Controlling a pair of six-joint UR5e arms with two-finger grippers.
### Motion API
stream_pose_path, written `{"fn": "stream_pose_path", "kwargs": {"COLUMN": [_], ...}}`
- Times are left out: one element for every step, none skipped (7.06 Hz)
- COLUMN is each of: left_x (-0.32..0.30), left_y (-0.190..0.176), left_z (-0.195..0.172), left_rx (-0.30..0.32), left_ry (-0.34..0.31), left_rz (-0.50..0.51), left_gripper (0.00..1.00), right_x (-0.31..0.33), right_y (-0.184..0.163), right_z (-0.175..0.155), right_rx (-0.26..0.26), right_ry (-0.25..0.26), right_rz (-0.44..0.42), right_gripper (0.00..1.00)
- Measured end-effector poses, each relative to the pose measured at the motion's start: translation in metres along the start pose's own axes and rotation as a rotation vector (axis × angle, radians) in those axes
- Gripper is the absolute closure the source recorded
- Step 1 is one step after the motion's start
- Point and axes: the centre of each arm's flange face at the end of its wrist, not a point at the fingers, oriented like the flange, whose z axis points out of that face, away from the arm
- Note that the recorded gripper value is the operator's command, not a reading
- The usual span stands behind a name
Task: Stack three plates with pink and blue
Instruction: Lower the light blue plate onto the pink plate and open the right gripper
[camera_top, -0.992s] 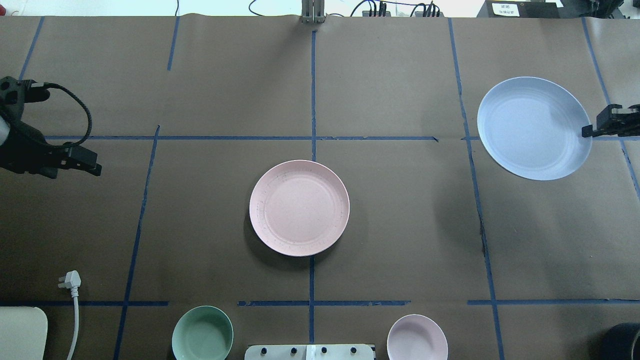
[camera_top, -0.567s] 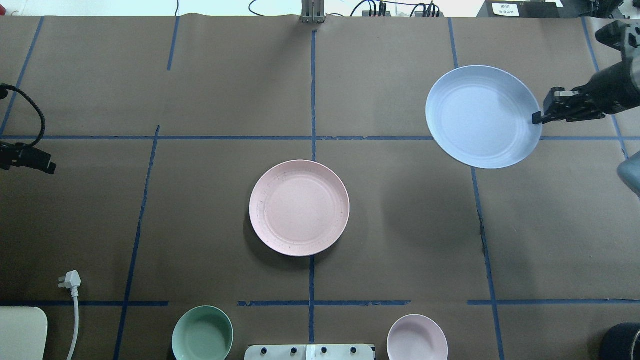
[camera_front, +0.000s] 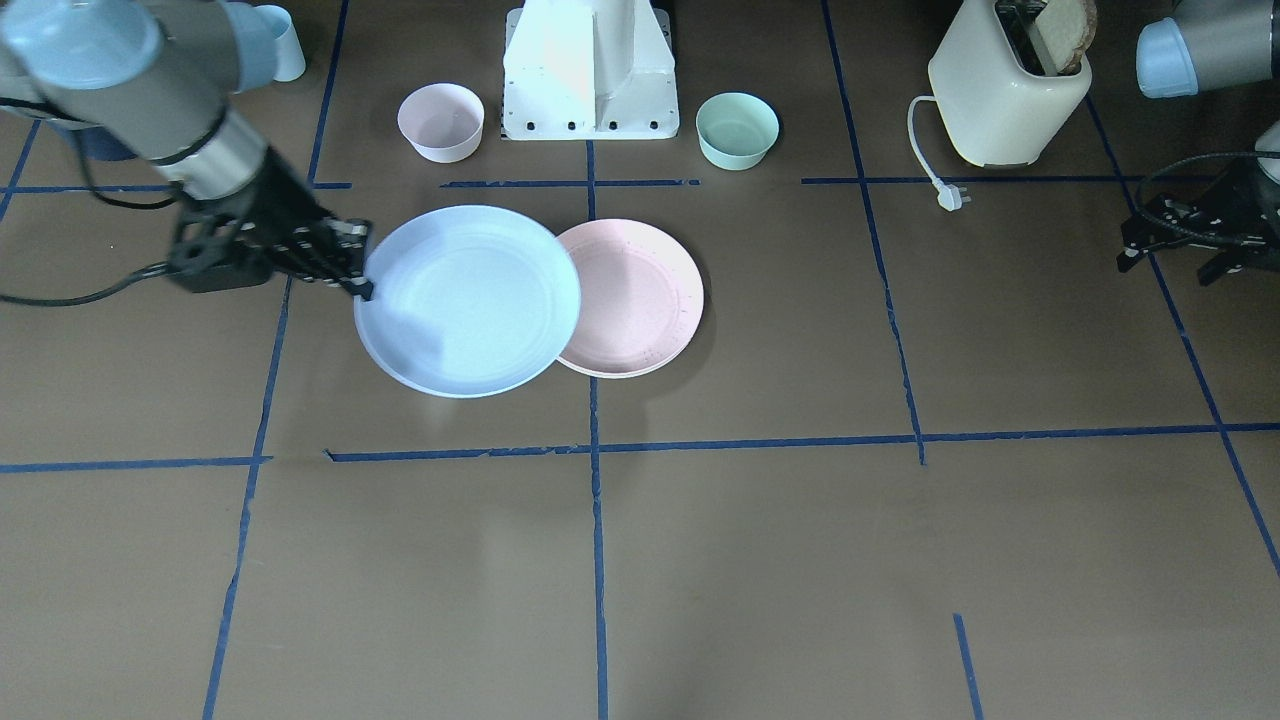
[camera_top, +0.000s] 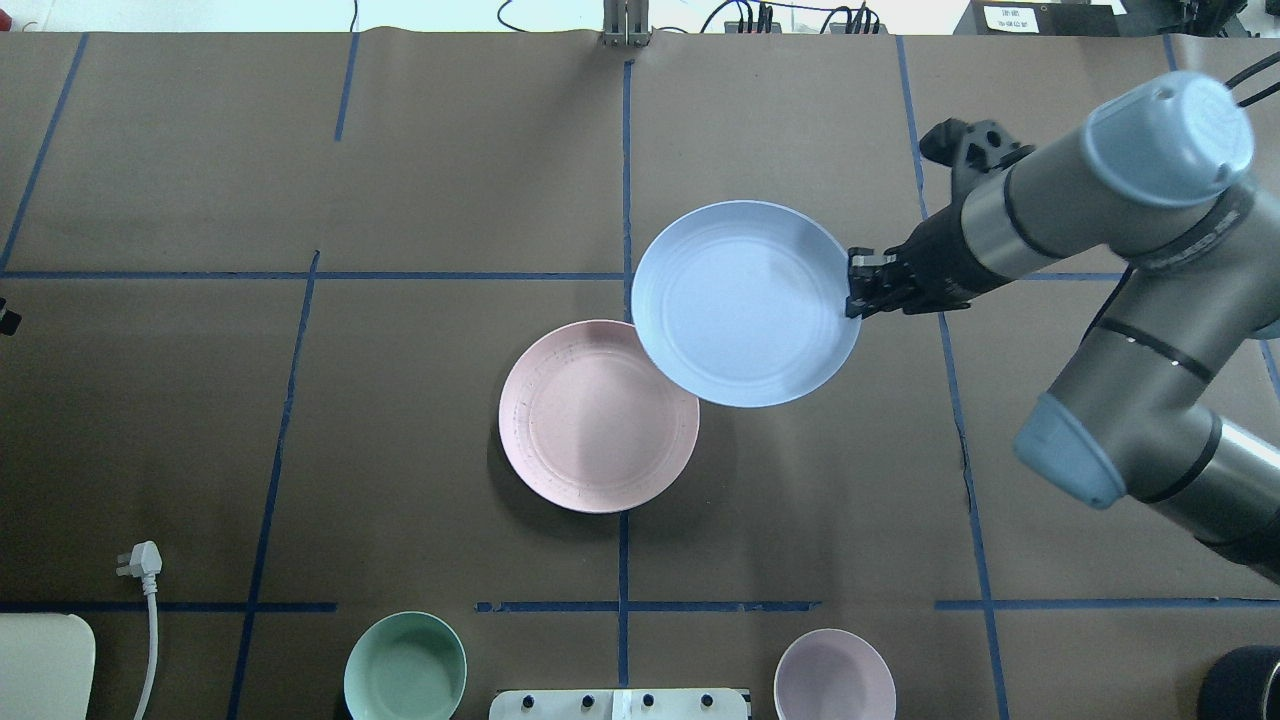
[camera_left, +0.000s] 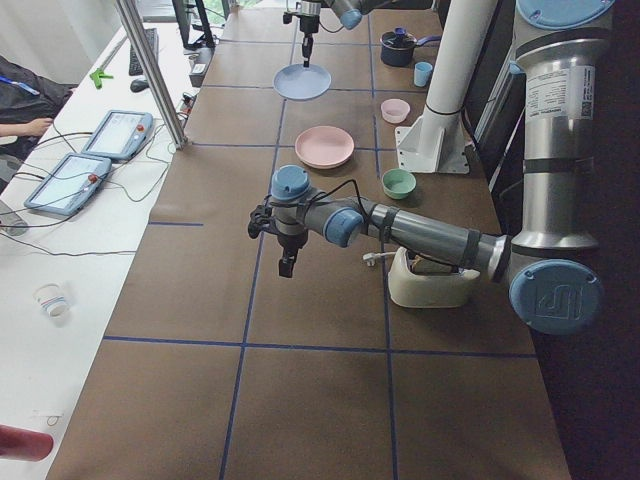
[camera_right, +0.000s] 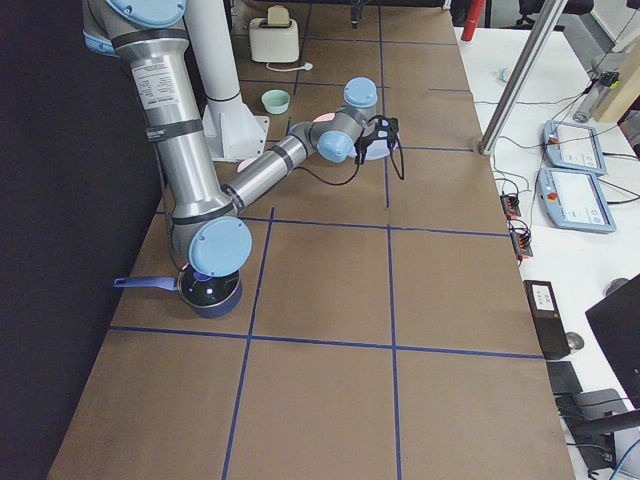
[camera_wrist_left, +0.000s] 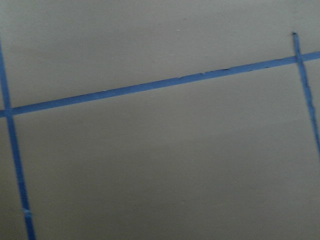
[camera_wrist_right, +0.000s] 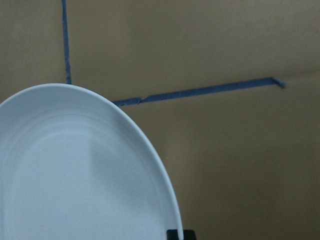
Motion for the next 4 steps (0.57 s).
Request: {"fn": "stream_pose_path", "kwargs": {"left_x": [-0.007,-0.02,-0.039,-0.052], "left_y": [0.0,0.003,0.008,0.012], "left_z": [-0.002,-0.005,-0.007,-0.008], "left_rx": [0.004,0.009,0.01,0.01], "left_ry": [-0.003,-0.011,-0.021,-0.028], "left_rz": [0.0,0.003,0.013,0.018], "left_gripper": [0.0,0.0,0.0,0.0], "right_x": [-0.02,-0.039,-0.061,-0.079], "right_y": [0.027,0.051,0.064,0.07], "right_z": [0.024,0.047,0.067,0.078], "right_rx": [0.005,0.006,0.013,0.017], "right_ry": [0.01,0.02,0.03,0.037], "right_rz": [-0.017,-0.035,-0.048,-0.054], "right_gripper": [0.99,0.99,0.98,0.98]}}
